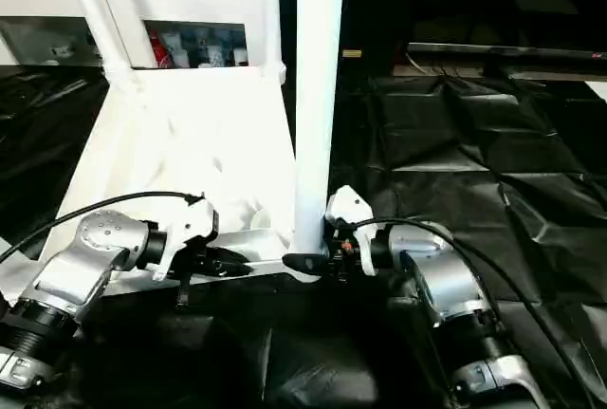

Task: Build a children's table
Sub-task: Rotate leg to tighten

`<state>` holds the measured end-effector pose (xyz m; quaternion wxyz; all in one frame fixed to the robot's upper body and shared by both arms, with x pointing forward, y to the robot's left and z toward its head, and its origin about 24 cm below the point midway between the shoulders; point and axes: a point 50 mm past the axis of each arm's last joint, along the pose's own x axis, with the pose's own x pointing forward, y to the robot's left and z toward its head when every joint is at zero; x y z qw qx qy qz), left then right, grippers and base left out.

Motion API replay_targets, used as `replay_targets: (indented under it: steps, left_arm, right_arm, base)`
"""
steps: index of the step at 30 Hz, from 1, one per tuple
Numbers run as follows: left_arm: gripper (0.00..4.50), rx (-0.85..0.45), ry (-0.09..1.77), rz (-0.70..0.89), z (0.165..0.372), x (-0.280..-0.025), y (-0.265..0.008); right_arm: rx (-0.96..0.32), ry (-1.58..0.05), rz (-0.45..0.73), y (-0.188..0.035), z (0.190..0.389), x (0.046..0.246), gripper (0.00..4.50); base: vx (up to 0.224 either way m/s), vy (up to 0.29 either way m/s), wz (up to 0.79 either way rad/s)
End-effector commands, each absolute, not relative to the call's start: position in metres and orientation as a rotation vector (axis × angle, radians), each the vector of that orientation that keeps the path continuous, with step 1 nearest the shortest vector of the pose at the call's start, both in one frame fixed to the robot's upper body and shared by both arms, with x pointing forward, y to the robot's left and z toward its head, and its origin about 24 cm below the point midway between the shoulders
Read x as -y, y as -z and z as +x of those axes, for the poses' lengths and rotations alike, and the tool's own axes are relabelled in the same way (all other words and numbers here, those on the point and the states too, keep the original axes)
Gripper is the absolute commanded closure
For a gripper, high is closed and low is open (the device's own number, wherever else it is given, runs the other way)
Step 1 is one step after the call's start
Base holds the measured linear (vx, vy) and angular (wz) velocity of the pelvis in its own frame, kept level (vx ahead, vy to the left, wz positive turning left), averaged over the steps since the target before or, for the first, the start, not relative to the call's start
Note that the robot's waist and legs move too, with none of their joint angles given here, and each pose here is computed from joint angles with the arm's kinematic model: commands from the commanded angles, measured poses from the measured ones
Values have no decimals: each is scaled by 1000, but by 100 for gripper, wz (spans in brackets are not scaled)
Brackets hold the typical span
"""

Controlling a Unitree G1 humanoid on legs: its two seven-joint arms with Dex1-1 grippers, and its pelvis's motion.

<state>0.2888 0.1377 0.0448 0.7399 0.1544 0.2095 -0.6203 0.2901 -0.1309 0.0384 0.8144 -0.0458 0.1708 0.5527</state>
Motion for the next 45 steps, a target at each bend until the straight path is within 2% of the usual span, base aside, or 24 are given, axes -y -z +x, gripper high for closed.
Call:
replay_targets:
  steps: [1,2,3,5,9,11,13,15,19,20,23,28,29,33,40,45]
  left_arm:
    - [450,-391,1377,314,292,-105,-48]
    - [450,-371,1316,291,298,-97,-49]
    - [450,-371,1316,291,298,-97,-49]
    - [450,-346,1158,248,313,-79,-52]
    - [450,-316,1083,258,320,-66,-55]
    - [450,-301,1095,252,319,-57,-57]
    - [450,-292,1114,245,317,-53,-57]
    - [450,-290,1141,248,315,-52,-57]
    - [450,-295,1197,263,309,-59,-54]
    - [450,-297,1231,265,306,-64,-54]
    - [450,-296,1303,270,300,-73,-54]
    - [450,-318,1409,309,291,-86,-52]
    - [450,-337,1452,322,289,-93,-51]
    - [450,-360,1488,335,288,-102,-52]
    - [450,-368,1512,344,289,-112,-56]
    - [450,-370,1518,341,289,-114,-56]
  right_arm:
    - [-374,-1192,-54,-28,286,100,178]
    - [-385,-1060,-33,-22,293,95,178]
    - [-385,-1060,-33,-22,293,95,178]
    - [-408,-828,44,-14,304,83,178]
    - [-413,-713,64,-14,312,72,178]
    - [-388,-732,36,-18,314,64,178]
    - [-373,-753,68,-22,314,60,123]
    - [-355,-804,90,-26,313,57,109]
    - [-336,-884,59,-30,310,62,90]
    - [-337,-942,40,-31,307,67,66]
    - [-327,-1065,-17,-35,300,78,66]
    - [-322,-1148,-94,-41,299,99,66]
    - [-344,-1211,-123,-42,297,110,66]
    - [-384,-1287,-156,-43,293,120,66]
    - [-402,-1357,-175,-43,292,119,80]
    - [-399,-1385,-138,-44,290,114,125]
  base:
    - [0,0,0]
    - [0,0,0]
    - [0,0,0]
    - [-28,2,-2]
    - [-28,3,-3]
    - [0,0,0]
    - [0,0,0]
    - [0,0,0]
    - [0,0,0]
    - [0,0,0]
    - [0,0,0]
    - [0,0,0]
    - [0,0,0]
    - [0,0,0]
    - [0,0,0]
    - [0,0,0]
